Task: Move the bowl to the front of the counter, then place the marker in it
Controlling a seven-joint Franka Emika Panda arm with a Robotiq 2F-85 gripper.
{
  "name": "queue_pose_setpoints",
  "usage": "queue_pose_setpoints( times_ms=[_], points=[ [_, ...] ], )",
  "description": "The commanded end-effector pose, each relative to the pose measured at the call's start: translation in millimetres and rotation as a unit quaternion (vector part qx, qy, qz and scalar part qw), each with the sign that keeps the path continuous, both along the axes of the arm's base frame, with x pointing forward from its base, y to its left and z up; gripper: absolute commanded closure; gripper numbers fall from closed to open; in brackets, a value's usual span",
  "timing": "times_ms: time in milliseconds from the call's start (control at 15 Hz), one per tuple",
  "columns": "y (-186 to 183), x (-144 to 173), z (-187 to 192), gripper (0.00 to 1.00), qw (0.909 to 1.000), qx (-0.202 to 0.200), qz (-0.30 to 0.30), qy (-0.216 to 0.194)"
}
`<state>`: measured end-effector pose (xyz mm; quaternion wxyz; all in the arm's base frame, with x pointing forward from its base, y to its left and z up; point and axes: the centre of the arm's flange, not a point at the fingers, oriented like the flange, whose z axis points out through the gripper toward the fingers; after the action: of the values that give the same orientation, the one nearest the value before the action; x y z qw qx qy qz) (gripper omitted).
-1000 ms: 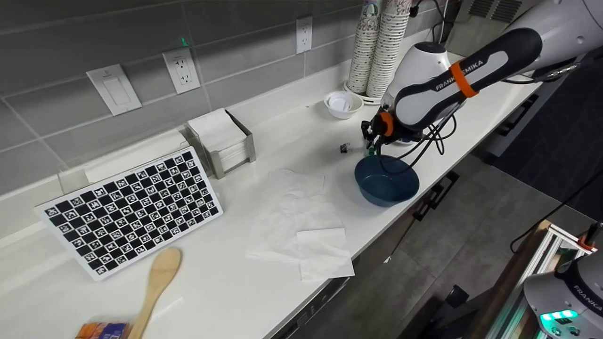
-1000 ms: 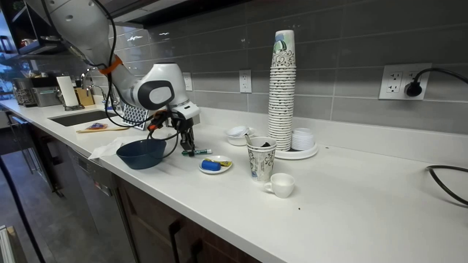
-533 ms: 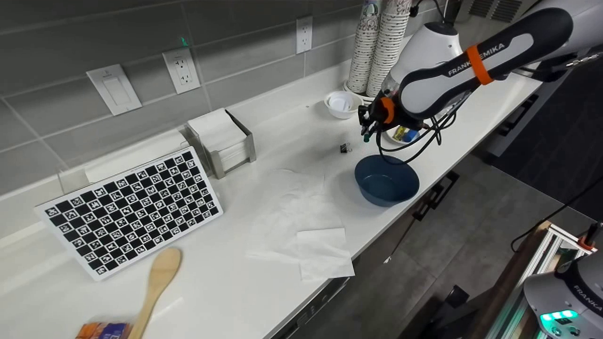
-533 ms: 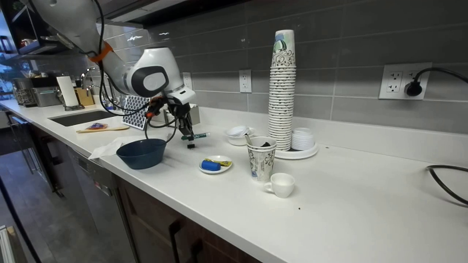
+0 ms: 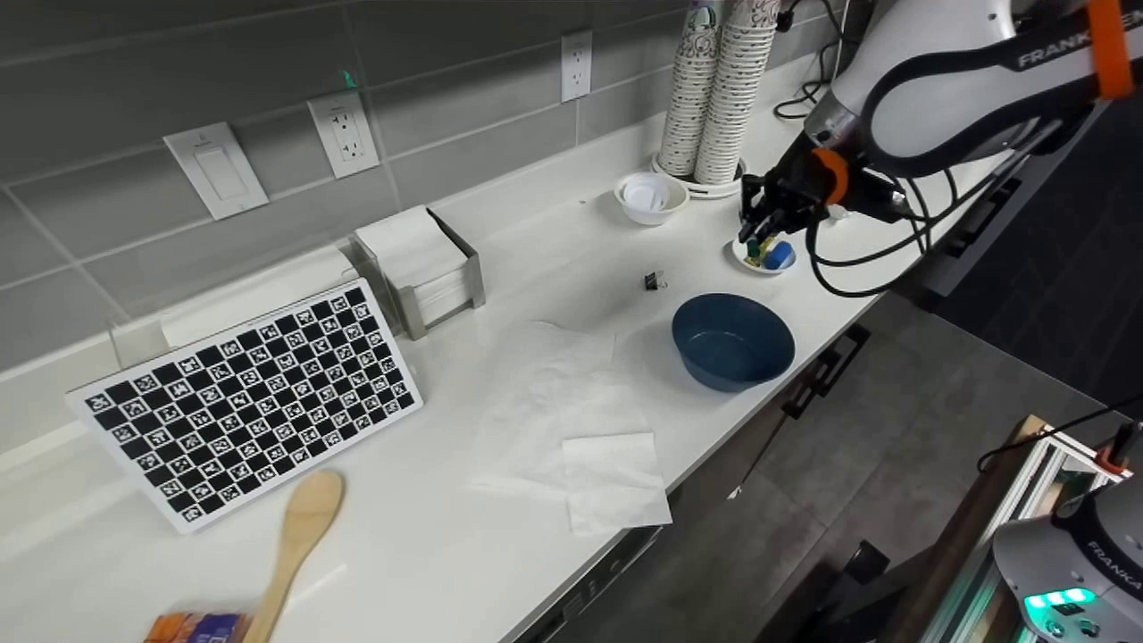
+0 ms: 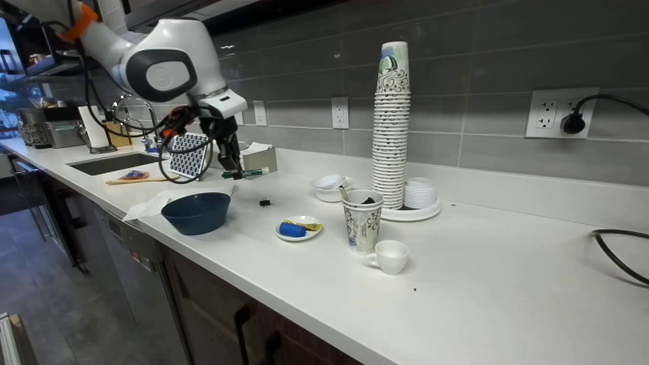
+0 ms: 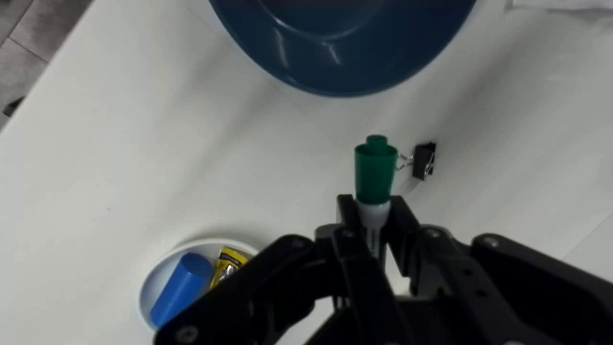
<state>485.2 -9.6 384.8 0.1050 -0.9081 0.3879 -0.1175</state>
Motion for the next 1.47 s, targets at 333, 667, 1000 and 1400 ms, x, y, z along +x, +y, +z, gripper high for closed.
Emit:
queue_pose_setpoints(
  times_ms=[333, 667, 1000, 1400],
  points=[
    [70.3, -134.1, 26.7, 0.95, 0.9890, 0.080, 0.124, 0.008],
    [131.7, -116.6, 14.4, 0.48, 0.9928, 0.062, 0.101, -0.016],
    [159.1, -89.5, -2.7, 0.12, 0.9972, 0.016, 0.004, -0.072],
    [133.7, -90.5, -6.1, 0.00, 0.9974, 0.012, -0.023, -0.068]
  ],
)
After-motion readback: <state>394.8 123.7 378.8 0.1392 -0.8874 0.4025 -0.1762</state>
